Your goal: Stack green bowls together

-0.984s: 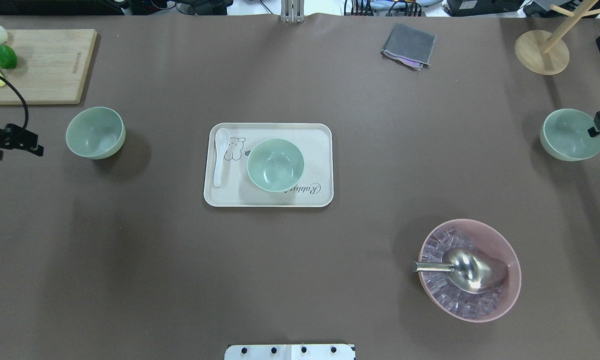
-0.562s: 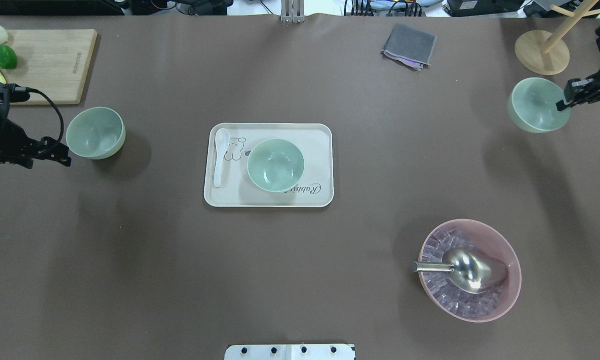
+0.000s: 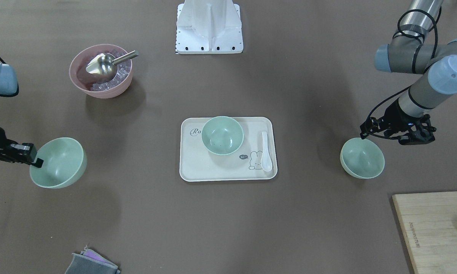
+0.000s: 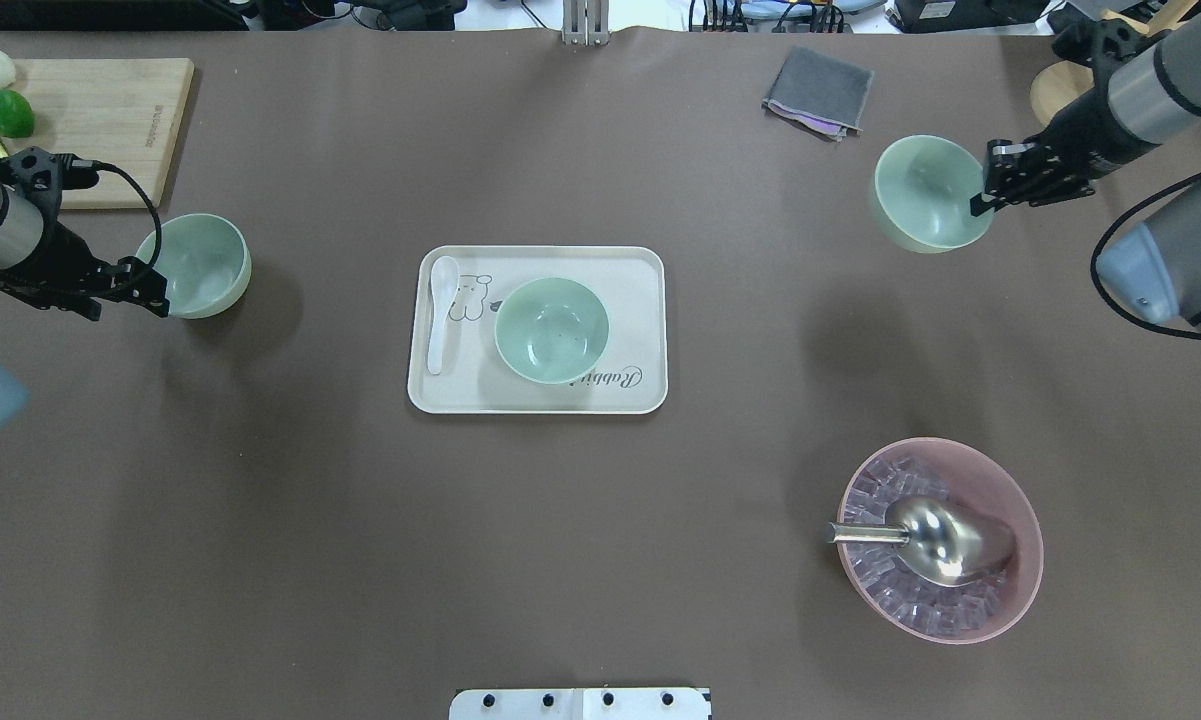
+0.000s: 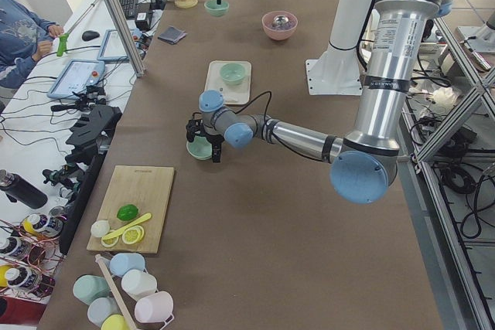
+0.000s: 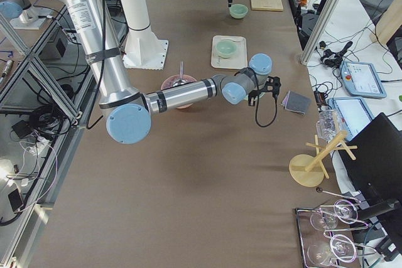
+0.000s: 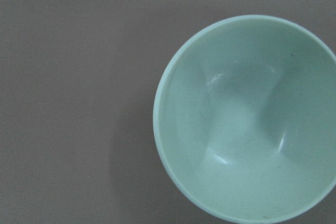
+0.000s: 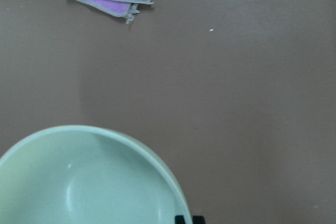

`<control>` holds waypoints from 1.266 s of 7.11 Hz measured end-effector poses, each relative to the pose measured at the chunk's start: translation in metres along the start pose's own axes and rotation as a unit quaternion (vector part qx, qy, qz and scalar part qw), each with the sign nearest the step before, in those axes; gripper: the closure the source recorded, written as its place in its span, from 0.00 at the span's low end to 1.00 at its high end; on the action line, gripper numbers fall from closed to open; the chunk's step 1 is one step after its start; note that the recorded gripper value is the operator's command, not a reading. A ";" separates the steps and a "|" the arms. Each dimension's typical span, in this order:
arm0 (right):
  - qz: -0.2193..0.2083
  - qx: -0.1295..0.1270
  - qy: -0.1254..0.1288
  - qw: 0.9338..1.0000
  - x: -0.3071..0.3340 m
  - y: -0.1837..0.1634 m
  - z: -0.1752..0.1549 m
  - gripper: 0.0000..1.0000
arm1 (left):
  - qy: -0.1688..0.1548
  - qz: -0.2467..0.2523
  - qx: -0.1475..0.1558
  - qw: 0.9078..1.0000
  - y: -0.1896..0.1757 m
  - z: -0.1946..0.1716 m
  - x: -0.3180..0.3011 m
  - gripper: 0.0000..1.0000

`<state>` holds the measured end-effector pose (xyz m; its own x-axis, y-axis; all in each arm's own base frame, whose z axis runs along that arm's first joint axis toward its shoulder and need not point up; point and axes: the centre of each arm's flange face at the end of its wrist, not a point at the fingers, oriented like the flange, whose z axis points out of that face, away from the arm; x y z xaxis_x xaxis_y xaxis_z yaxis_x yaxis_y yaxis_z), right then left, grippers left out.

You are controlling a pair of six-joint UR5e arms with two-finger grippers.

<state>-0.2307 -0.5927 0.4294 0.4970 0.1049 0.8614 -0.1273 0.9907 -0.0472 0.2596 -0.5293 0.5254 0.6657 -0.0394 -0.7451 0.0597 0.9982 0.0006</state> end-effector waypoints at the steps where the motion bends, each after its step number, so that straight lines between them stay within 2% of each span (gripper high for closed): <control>1: 0.013 0.002 -0.007 1.000 -0.038 0.013 0.008 1.00 | -0.002 -0.003 0.000 1.000 -0.006 0.002 -0.001 0.18; 2: 0.024 0.005 -0.013 1.000 -0.072 0.027 0.016 1.00 | -0.002 -0.008 0.002 1.000 -0.015 0.001 -0.002 0.19; 4: 0.034 0.010 -0.017 0.999 -0.115 0.056 0.035 1.00 | 0.001 -0.021 -0.002 1.000 -0.031 0.003 -0.007 0.26; 5: 0.038 0.011 -0.022 0.999 -0.134 0.071 0.040 1.00 | 0.000 -0.026 -0.006 1.000 -0.038 0.007 -0.008 0.38; 7: 0.044 0.012 -0.032 0.998 -0.169 0.098 0.051 1.00 | -0.001 -0.032 -0.009 0.999 -0.045 0.011 -0.007 0.79; 8: 0.046 0.013 -0.036 0.998 -0.185 0.111 0.059 1.00 | -0.001 -0.033 -0.009 0.999 -0.047 0.012 -0.006 0.97; 9: 0.048 0.013 -0.039 0.998 -0.203 0.123 0.067 1.00 | 0.000 -0.034 -0.009 0.999 -0.048 0.012 -0.005 1.00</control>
<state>-0.4048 -0.4975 0.2831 0.4131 0.1913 0.8903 -0.1941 0.9737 -0.1192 0.2621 -0.5772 0.5367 0.6606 -0.1073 -0.7430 0.0912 0.9939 -0.0624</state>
